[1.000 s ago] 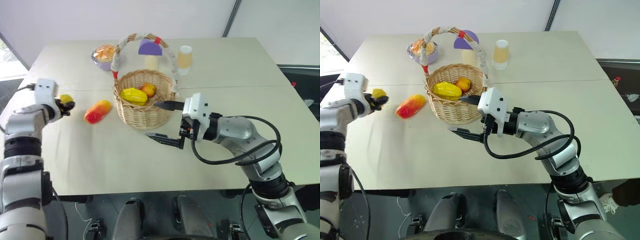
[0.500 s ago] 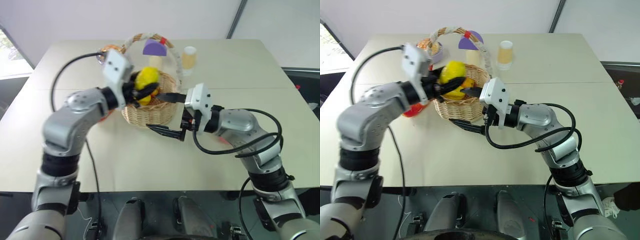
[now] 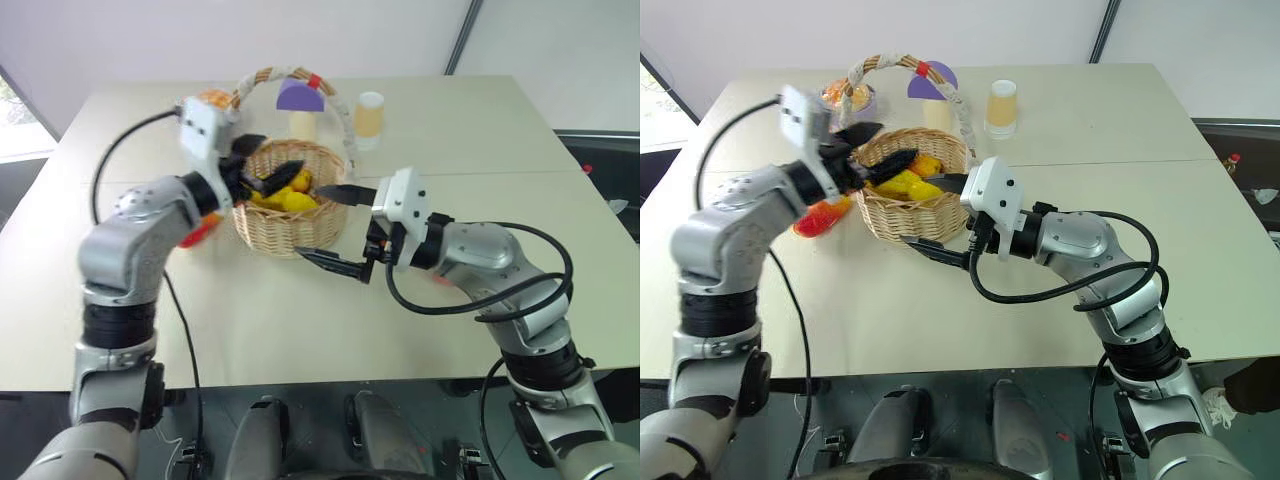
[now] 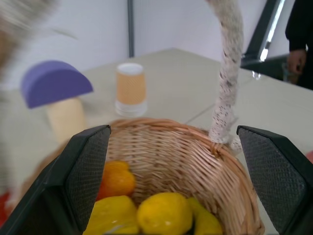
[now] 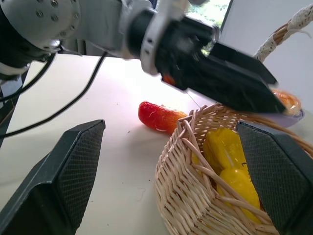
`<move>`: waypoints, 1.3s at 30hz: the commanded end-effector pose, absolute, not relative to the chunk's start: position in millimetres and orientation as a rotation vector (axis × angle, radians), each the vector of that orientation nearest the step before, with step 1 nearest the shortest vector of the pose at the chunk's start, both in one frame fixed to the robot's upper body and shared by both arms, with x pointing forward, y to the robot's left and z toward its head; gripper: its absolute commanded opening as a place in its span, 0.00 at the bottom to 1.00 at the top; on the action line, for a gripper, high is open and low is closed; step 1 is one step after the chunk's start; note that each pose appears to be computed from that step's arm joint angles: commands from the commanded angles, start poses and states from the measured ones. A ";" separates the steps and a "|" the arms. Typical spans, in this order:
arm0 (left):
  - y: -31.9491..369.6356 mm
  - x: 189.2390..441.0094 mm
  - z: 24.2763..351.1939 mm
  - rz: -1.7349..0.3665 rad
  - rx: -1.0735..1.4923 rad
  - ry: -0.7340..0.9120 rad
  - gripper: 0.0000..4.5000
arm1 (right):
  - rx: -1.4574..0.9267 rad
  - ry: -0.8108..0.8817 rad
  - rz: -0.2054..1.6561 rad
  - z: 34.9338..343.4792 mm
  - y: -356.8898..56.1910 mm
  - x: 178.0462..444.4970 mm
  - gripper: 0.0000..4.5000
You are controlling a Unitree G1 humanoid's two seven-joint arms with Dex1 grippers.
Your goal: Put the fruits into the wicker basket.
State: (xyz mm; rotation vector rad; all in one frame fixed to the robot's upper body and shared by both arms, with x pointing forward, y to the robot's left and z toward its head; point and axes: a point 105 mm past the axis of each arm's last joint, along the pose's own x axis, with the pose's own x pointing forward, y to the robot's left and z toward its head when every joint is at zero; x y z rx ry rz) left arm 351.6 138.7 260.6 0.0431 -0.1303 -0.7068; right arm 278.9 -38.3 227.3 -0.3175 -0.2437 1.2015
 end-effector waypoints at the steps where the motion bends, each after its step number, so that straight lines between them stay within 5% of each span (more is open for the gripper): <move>1: 198.2 344.6 270.3 -0.543 0.092 -0.093 0.98 | -0.333 -0.314 1.216 242.1 -37.8 272.7 1.00; 9: 270.2 358.8 227.2 -0.295 0.193 0.251 0.98 | -0.336 -0.318 1.257 241.7 -33.5 272.8 1.00; 23: 255.2 393.2 158.5 -0.469 0.372 0.508 0.93 | -0.331 -0.333 1.255 241.6 -31.2 269.7 1.00; 30: 266.9 396.8 169.9 -0.419 0.329 0.437 0.35 | -0.335 -0.331 1.245 241.6 -32.5 269.4 1.00; 36: 269.5 368.0 233.3 -0.450 0.129 0.072 0.34 | -0.331 -0.329 1.250 241.5 -32.4 267.6 1.00; 39: 215.6 310.0 264.8 -0.732 0.116 -0.151 0.34 | -0.326 -0.329 1.265 241.9 -30.6 268.3 1.00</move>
